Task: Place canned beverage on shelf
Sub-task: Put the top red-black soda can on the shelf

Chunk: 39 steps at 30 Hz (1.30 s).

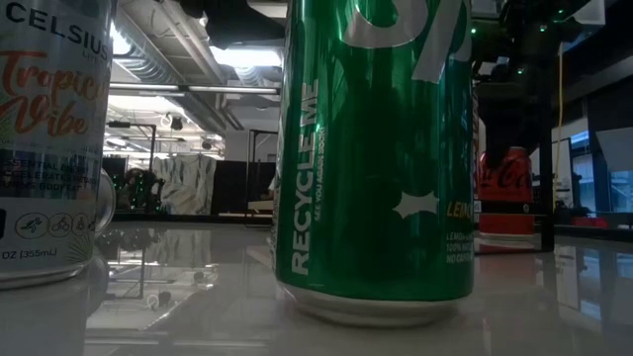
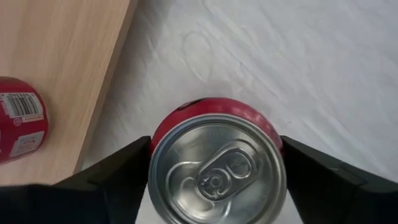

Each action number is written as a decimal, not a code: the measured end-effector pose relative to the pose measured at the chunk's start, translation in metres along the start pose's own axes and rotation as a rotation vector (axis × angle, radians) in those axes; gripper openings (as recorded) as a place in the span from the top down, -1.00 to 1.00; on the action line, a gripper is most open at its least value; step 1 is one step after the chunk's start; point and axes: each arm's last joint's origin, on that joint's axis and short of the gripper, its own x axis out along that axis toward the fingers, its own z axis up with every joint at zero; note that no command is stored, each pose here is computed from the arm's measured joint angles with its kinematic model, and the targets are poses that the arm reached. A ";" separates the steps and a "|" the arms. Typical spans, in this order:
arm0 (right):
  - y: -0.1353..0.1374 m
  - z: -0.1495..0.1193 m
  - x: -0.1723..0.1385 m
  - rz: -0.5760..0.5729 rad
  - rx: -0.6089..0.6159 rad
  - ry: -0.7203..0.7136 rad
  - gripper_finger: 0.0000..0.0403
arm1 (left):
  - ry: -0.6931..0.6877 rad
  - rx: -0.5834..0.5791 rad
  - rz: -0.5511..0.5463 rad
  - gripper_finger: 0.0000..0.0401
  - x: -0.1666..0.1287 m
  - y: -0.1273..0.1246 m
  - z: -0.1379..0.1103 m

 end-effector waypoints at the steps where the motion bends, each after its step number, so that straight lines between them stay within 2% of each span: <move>1: 0.000 0.000 0.000 0.000 0.000 0.000 -0.51 | 0.000 0.000 0.000 -0.55 0.000 0.000 0.000; 6: 0.000 0.000 0.000 0.003 -0.028 -0.002 -0.44 | 0.000 0.000 0.000 -0.55 0.000 0.000 0.000; 10: 0.001 0.000 0.000 0.013 -0.118 -0.001 -0.54 | 0.000 0.000 0.000 -0.55 0.000 0.000 0.000; 18: 0.004 -0.002 0.000 0.141 -0.532 0.024 -0.52 | 0.000 0.000 0.000 -0.55 0.000 0.000 0.000; 24: 0.004 -0.002 0.000 0.153 -0.761 0.008 -0.55 | -0.002 0.000 0.019 -0.55 0.000 0.001 0.000; 27: 0.004 -0.002 0.000 0.150 -0.794 0.005 -0.56 | -0.002 0.000 0.024 -0.55 0.000 0.001 0.000; 39: 0.004 -0.002 0.000 0.147 -0.794 0.004 -0.57 | -0.002 0.000 0.024 -0.55 0.000 0.001 0.000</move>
